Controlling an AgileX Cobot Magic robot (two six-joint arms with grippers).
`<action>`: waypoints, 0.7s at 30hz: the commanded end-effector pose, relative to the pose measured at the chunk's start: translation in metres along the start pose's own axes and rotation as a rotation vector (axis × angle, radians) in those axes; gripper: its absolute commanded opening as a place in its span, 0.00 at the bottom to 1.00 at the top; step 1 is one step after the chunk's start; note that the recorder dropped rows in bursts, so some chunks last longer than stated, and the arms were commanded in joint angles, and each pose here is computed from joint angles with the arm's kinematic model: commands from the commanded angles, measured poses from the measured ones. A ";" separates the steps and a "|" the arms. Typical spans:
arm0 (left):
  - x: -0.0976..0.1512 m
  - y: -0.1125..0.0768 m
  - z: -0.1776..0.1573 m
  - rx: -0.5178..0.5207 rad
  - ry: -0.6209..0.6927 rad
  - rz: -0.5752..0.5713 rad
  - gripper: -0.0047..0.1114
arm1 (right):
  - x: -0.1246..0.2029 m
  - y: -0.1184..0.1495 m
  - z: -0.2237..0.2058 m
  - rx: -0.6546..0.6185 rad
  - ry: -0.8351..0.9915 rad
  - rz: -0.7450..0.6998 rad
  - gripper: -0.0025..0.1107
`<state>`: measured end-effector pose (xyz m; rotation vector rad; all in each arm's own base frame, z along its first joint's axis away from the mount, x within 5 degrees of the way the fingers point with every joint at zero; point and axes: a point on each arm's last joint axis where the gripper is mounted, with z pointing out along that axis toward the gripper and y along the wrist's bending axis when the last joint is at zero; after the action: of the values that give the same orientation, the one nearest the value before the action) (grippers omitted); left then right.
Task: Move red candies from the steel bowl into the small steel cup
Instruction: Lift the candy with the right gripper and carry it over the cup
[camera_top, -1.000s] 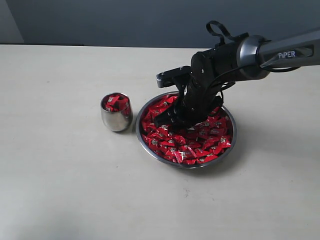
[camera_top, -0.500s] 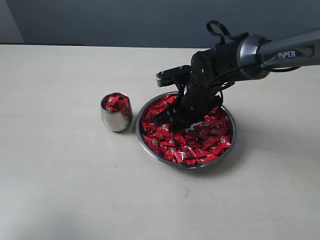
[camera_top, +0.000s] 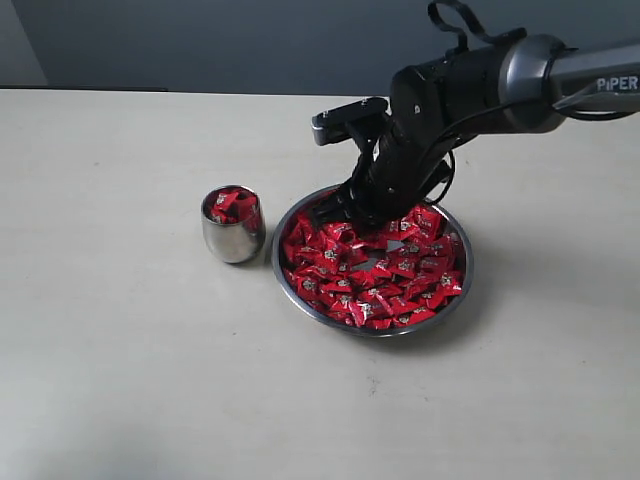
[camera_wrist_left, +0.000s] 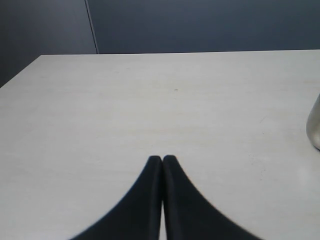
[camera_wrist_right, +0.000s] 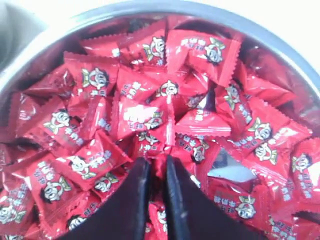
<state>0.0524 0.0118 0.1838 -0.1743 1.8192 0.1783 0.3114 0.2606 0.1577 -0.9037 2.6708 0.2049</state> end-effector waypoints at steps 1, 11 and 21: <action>0.000 0.000 0.000 0.002 -0.010 0.005 0.04 | -0.006 -0.003 -0.015 0.018 -0.025 -0.016 0.02; 0.000 0.000 0.000 0.002 -0.010 0.005 0.04 | -0.008 -0.003 -0.024 0.022 -0.031 -0.021 0.02; 0.000 0.000 0.000 0.002 -0.010 0.005 0.04 | -0.038 -0.002 -0.063 0.031 -0.120 -0.033 0.02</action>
<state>0.0524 0.0118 0.1838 -0.1743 1.8192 0.1783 0.3220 0.2664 0.2096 -0.9097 2.5845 0.1969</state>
